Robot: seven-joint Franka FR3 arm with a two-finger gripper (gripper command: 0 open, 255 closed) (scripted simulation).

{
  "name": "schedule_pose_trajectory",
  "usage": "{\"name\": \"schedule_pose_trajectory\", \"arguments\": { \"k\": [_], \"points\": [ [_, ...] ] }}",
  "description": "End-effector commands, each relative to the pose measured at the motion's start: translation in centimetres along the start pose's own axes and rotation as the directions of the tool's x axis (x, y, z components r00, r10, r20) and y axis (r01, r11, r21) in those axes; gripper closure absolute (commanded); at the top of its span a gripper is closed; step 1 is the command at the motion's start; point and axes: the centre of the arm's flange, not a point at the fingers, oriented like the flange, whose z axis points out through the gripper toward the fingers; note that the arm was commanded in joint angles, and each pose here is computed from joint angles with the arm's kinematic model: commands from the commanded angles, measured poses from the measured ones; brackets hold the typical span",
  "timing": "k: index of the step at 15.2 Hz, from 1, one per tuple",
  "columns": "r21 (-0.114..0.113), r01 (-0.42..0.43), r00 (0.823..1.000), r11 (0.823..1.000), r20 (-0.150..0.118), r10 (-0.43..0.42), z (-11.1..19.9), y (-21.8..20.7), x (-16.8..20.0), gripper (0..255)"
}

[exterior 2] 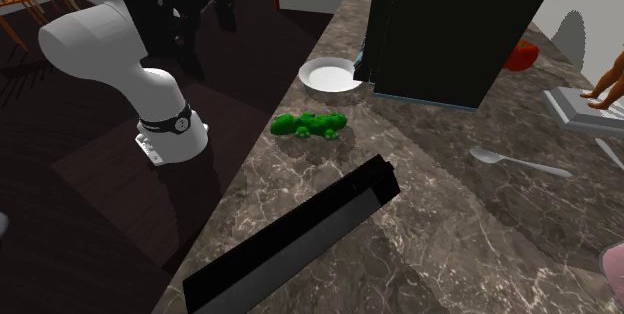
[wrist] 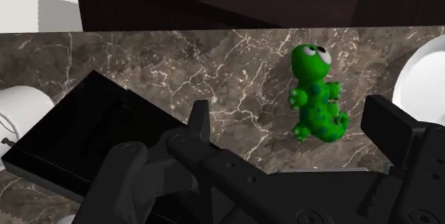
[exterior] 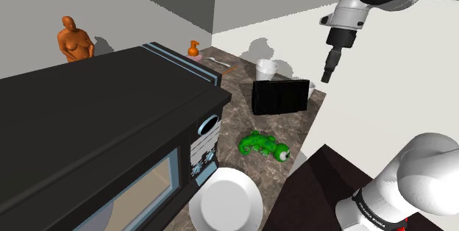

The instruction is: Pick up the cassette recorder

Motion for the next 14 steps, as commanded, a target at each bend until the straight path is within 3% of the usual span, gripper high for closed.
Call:
{"name": "schedule_pose_trajectory", "arguments": {
  "k": [1, 4, 7, 10, 14],
  "points": [
    [0.016, 0.083, 0.996, 0.996, 0.022, -0.083, 0.8, 2.3, 2.0, 0],
    [0.044, 0.197, 0.979, 0.979, 0.052, -0.199, 1.8, 5.4, 5.1, 0],
    [0.076, 0.307, 0.947, 0.949, 0.078, -0.312, 2.9, 8.1, 8.6, 0],
    [0.109, 0.411, 0.901, 0.905, 0.099, -0.422, 4.2, 10.4, 12.3, 0],
    [0.158, 0.54, 0.82, 0.827, 0.122, -0.559, 6.2, 12.7, 17.5, 0]
  ]
}}
